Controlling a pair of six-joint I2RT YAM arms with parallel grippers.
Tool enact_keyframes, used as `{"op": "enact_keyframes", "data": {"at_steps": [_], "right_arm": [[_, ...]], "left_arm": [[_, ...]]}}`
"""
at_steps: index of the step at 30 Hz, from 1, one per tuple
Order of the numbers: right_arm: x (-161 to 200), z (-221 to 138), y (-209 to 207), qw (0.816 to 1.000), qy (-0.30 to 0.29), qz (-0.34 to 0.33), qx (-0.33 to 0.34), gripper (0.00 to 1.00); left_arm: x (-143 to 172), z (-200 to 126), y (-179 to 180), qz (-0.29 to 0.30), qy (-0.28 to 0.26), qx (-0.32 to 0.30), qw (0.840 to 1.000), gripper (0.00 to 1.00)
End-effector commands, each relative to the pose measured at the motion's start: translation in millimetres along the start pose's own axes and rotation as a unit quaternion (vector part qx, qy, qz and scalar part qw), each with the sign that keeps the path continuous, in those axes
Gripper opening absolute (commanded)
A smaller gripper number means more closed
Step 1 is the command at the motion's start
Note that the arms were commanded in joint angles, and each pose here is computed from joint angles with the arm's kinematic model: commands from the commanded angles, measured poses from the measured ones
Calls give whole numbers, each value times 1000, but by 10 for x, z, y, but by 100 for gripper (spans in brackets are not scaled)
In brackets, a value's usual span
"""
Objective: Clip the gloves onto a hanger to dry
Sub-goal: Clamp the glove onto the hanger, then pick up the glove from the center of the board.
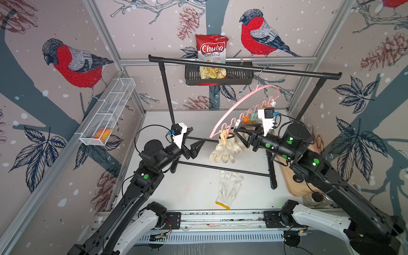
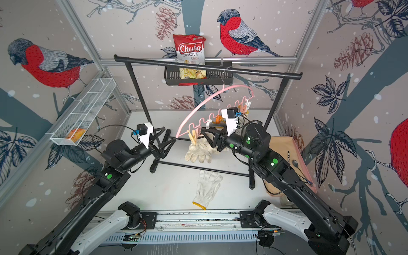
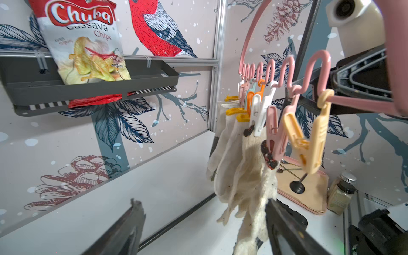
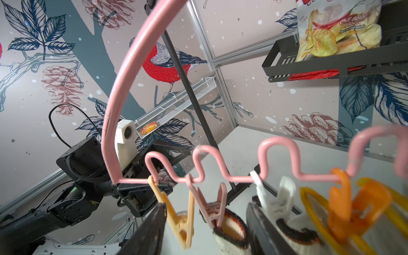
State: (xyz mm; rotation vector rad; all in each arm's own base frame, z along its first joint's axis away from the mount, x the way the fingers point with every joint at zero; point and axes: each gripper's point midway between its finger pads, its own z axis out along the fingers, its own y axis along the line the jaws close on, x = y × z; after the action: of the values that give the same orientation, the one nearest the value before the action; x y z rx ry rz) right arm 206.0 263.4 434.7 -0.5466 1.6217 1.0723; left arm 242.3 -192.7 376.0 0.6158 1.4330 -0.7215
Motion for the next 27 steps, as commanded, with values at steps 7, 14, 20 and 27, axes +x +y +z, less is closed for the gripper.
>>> {"op": "enact_keyframes", "data": {"at_steps": [7,14,20,27], "right_arm": [[461,-374,-279,991,29,105,77,53],[1247,-696,-557,969,71,196,136,43],[1818,-668,-577,963,154,178,129,39],[2403,-521,-152,958,284,11,29,41]], "left_arm": [[267,-249,-379,-4,60,85,995,81],[528,-494,-501,78,93,104,987,80],[770,-530,-532,186,139,124,965,78],[1352,-645,-634,338,229,172,897,75]]}}
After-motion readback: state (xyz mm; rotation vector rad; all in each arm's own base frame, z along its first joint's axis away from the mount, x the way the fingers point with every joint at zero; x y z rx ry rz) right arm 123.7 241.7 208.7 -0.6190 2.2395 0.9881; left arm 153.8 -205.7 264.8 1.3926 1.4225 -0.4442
